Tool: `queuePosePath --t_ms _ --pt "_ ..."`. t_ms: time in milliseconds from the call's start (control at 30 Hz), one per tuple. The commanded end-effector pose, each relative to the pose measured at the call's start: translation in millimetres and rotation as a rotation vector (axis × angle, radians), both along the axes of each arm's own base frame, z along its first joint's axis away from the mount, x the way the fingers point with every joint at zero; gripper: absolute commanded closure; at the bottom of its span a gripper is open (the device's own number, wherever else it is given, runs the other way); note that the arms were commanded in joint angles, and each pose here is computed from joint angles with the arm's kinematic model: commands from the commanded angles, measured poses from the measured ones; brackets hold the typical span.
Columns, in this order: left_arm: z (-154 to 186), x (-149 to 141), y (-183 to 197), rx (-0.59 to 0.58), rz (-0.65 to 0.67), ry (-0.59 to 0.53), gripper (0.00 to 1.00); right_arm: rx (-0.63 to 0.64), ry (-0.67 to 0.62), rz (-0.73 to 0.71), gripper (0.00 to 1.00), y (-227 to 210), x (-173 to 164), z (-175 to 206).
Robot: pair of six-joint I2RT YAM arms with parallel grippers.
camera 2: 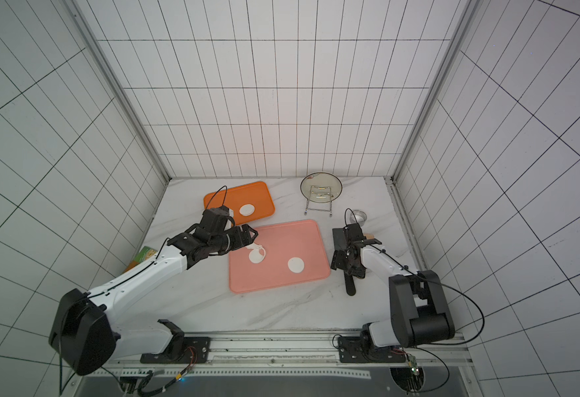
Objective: Roll out the dumpling wrappers from the dough
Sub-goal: Pick up the spatula from the center of the board.
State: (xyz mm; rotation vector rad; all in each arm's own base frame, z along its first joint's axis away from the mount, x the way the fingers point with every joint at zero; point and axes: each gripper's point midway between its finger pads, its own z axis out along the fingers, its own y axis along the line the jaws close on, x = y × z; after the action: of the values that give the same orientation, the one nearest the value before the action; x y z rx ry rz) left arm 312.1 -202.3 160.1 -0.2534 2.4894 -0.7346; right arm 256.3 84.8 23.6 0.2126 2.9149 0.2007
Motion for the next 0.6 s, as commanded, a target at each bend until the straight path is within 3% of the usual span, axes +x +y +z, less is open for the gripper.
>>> queuePosePath --t_ms 0,567 --pt "4 5 -6 -0.017 -0.008 -0.012 0.09 -0.026 0.021 0.01 0.22 -1 -5 -7" --pt "0 6 -6 -0.025 0.0 0.002 0.11 -0.039 0.08 0.068 0.37 11 -12 -15"
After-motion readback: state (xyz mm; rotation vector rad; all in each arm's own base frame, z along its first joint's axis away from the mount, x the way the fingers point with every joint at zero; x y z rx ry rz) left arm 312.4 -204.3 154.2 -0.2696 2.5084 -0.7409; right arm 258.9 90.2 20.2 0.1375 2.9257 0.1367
